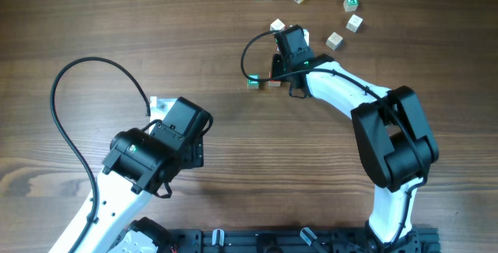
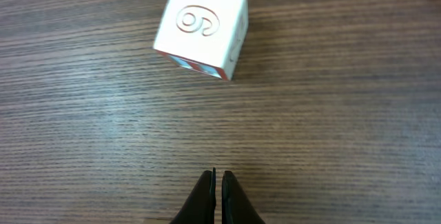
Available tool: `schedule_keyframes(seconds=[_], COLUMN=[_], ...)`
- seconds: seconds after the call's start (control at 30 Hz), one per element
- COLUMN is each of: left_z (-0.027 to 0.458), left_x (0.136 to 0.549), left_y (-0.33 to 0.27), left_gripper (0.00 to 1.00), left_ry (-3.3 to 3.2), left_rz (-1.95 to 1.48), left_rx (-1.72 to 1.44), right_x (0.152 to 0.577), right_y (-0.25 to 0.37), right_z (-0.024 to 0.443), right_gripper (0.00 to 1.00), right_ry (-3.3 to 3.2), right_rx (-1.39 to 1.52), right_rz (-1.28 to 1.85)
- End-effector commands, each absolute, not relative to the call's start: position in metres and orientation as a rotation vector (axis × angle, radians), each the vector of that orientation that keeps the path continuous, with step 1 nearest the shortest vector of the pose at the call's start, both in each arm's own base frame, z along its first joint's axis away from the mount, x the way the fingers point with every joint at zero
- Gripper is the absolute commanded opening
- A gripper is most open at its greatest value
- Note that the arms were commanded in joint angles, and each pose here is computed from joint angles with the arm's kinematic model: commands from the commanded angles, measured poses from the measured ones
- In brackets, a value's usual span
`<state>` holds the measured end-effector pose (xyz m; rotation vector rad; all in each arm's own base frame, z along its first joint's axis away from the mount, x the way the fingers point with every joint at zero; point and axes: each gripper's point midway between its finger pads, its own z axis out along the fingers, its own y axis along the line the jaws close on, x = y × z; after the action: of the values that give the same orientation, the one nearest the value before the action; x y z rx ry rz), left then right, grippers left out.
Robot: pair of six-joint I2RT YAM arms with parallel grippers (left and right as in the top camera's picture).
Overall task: Form a circle
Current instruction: 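Lower the red block and open the right gripper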
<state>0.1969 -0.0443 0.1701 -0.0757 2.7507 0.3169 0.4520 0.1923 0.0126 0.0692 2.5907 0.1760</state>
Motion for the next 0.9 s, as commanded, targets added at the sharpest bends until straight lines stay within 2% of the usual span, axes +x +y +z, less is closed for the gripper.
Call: schedule_keyframes(seconds=[0.0,0.23,0.87], left_z=[0.170,0.170,0.170], left_x=[0.196,0.196,0.196], left_y=[-0.044,-0.044,-0.044], left_gripper=[1.00,1.00,1.00], left_ry=[2.751,2.751,2.751], left_rz=[0.299,0.299,0.299], left_rx=[-0.102,-0.102,-0.102], right_x=[0.453,0.448,0.439], right_y=[0.196,0.216,0.240], right_z=[0.003,0.004,0.009], right_gripper=[0.06,0.05,0.05], right_ry=[2.596,2.600,2.611], right_rx=[-0.030,-0.180,-0.233], right_rz=[0.167,0.292,0.483])
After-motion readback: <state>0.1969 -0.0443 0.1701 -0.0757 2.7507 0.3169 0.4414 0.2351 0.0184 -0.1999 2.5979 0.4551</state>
